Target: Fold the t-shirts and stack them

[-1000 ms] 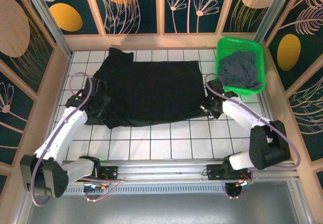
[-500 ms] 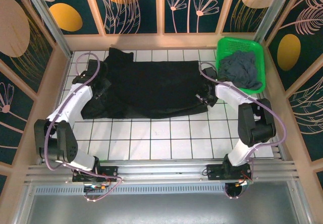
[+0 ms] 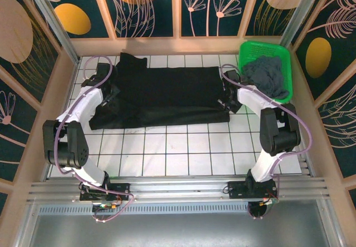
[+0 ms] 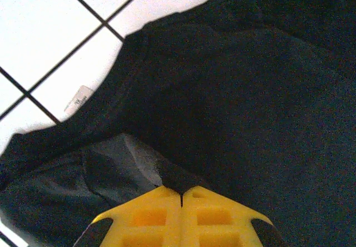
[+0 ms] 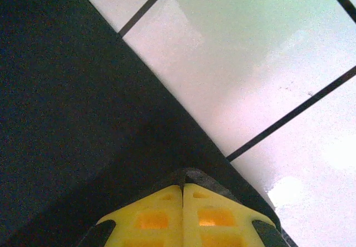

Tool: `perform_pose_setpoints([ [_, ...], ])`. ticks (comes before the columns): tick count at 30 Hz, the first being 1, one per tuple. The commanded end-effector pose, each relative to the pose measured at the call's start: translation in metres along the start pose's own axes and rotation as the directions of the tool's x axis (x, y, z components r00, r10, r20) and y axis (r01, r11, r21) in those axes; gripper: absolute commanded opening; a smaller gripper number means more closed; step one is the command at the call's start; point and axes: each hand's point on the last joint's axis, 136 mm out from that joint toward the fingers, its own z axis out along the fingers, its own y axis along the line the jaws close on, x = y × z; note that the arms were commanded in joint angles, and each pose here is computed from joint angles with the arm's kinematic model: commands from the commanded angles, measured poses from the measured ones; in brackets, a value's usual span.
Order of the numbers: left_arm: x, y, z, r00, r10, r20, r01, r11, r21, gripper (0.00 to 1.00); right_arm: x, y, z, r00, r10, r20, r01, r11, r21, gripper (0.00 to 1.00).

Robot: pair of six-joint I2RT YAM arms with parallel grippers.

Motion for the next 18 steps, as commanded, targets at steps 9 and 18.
perform_pose_setpoints([
  [9, -0.014, 0.011, 0.018, 0.998, 0.049, 0.043, -0.046, 0.996, -0.077, 0.00, -0.021, 0.012, 0.008, 0.999, -0.026, 0.024, 0.026, 1.000, 0.014, 0.00],
  [18, -0.027, -0.017, 0.026, 0.986, 0.152, 0.065, -0.152, 0.988, 0.007, 0.15, -0.033, 0.018, 0.013, 0.997, -0.071, 0.033, 0.072, 0.997, -0.024, 0.01],
])
